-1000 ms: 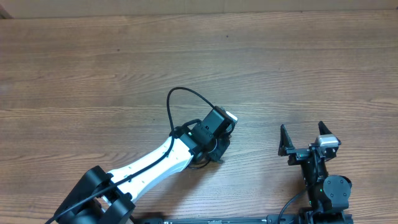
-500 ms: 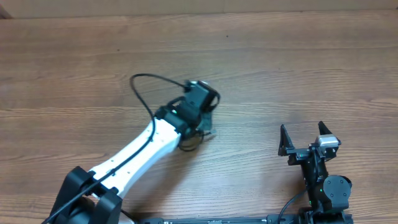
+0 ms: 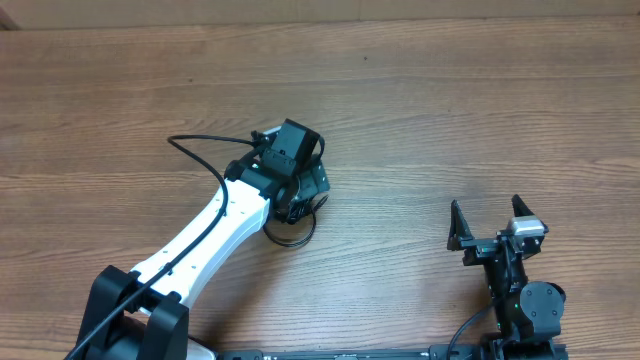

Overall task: Untangle cables
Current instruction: 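Lower the left gripper and close it on the cable bundle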

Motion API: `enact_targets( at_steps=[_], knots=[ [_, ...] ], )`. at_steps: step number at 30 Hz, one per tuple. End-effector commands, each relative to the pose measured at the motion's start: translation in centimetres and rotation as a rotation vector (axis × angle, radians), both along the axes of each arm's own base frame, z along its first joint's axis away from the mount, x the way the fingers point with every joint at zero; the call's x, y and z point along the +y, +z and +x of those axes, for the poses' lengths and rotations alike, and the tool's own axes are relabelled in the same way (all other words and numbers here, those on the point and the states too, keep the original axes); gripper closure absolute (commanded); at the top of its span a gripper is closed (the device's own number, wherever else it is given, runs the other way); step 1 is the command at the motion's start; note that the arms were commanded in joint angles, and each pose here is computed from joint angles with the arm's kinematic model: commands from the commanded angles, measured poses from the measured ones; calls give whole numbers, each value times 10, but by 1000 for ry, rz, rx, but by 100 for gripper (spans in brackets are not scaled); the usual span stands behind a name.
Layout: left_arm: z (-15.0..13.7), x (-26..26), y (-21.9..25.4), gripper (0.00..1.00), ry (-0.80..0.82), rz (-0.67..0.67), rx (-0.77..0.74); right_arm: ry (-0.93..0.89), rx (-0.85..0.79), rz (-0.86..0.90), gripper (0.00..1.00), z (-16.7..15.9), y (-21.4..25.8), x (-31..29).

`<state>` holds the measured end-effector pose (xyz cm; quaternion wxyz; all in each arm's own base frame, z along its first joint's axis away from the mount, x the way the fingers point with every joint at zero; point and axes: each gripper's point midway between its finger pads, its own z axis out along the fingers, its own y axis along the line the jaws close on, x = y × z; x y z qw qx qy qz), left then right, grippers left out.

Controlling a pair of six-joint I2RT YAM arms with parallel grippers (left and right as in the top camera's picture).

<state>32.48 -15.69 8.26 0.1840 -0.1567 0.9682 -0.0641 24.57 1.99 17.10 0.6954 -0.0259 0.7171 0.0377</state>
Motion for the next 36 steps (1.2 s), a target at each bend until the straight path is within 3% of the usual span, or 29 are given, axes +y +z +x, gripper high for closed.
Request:
enact_targets(
  at_steps=[1, 4, 6, 7, 12, 16, 20, 24, 27, 31, 36],
  knots=[
    [-2, 14, 11, 0, -6, 70, -14, -3, -8, -4, 0, 0, -1, 0],
    [-12, 35, 7, 0, 145, 108, 32, -3, -8, -4, 0, 0, -1, 0],
    [-16, 42, 6, 9, 216, 99, 53, -3, -8, -4, 0, 0, -1, 0],
    [-17, 42, 5, 14, 240, 82, 65, -3, -8, -4, 0, 0, -1, 0],
    [-21, 32, 2, 20, 275, -24, 117, -3, -8, -4, 0, 0, -1, 0],
    [-23, 34, -4, 27, 408, -63, 129, -3, -8, -4, 0, 0, -1, 0],
    [-35, 37, -20, 42, 603, -108, 174, -3, -8, -4, 0, 0, -1, 0],
    [-49, 44, -36, 44, 755, -117, 210, -3, -8, -4, 0, 0, -1, 0],
    [-47, 43, -47, 44, 764, -140, 192, -3, -8, -4, 0, 0, -1, 0],
    [-38, 39, -59, 30, 754, -193, 142, -3, -8, -4, 0, 0, -1, 0],
    [-34, 37, -69, 28, 749, -232, 107, -3, -8, -4, 0, 0, -1, 0]
  ],
)
